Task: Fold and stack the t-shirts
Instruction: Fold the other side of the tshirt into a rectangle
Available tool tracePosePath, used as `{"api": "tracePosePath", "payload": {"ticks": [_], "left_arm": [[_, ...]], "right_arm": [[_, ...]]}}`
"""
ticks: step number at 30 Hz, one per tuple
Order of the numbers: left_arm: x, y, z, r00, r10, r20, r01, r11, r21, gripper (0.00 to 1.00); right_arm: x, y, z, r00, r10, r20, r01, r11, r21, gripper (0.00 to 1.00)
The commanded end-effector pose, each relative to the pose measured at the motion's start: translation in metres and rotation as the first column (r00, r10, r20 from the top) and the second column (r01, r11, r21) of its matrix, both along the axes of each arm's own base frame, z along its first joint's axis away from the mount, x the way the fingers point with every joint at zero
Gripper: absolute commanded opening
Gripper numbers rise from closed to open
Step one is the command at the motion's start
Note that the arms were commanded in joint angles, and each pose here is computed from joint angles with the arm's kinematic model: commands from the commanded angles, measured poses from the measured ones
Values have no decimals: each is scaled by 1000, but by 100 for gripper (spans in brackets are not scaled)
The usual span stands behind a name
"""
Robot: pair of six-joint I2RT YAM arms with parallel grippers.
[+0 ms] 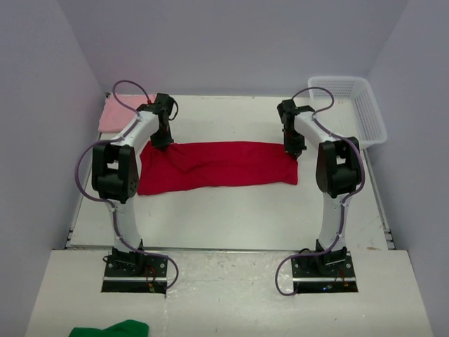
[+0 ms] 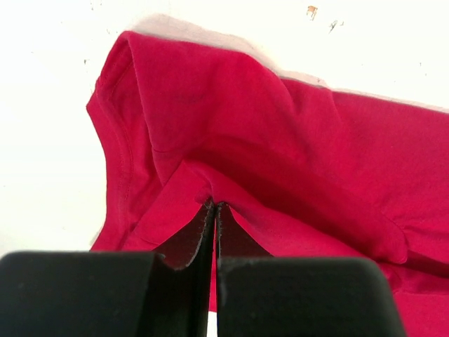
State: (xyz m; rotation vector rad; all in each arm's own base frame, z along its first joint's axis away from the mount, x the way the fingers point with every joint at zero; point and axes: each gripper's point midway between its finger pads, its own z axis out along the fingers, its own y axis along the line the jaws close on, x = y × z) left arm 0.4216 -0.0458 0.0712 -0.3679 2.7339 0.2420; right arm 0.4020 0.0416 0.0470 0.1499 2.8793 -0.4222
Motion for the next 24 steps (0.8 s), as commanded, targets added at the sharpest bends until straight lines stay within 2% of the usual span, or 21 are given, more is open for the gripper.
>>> {"api": "tracePosePath", "payload": {"ticks": [1, 5, 7, 11, 14, 15, 16, 17, 19, 20, 21, 22, 23, 24], "left_arm": [[17, 3, 14, 998, 15, 61, -15, 1000, -2, 0], [21, 3, 18, 996, 21, 88, -21, 1000, -3, 0], [27, 6, 33, 987, 41, 153, -42, 999, 1, 3], [39, 4, 64, 958, 38, 284, -32, 999, -26, 24], [42, 12, 111, 912, 69, 406, -67, 998, -18, 41], [45, 13, 124, 891, 72, 448, -73, 997, -16, 42], [43, 16, 136, 876, 83, 475, -86, 996, -15, 42], [34, 22, 164, 839, 117, 532, -123, 992, -24, 42], [18, 19, 174, 824, 122, 553, -112, 992, -51, 42], [4, 16, 188, 811, 126, 571, -94, 992, -85, 38], [-4, 3, 183, 826, 110, 552, -37, 989, -142, 28], [-17, -3, 163, 858, 91, 505, -9, 987, -162, 16], [-29, -9, 160, 870, 82, 486, 15, 981, -192, 0], [-44, -22, 146, 903, 54, 427, 60, 966, -250, 0]], "right_arm": [[11, 2, 6, 1000, 11, 17, -11, 1000, 17, 0], [15, 4, 6, 1000, 11, 22, -11, 1000, 26, 0], [20, 5, 7, 999, 8, 41, -9, 999, 31, 0], [30, 9, 13, 997, -3, 82, -1, 999, 49, 14], [43, 8, 27, 990, -16, 142, 9, 999, 49, 26], [45, 8, 31, 987, -17, 158, 10, 999, 40, 33], [52, 7, 42, 982, -19, 189, 12, 999, 39, 46], [55, 3, 55, 976, -29, 217, 25, 999, 20, 53], [53, 3, 68, 971, -29, 237, 25, 999, 21, 56], [48, 3, 87, 960, -47, 277, 40, 999, 31, 58], [45, 4, 95, 952, -45, 303, 36, 999, 36, 58], [28, 11, 84, 963, -27, 269, 9, 998, 67, 44], [27, 20, 89, 951, -18, 309, -19, 993, 116, 1], [17, 24, 111, 930, -48, 365, -16, 985, 172, 0]]}}
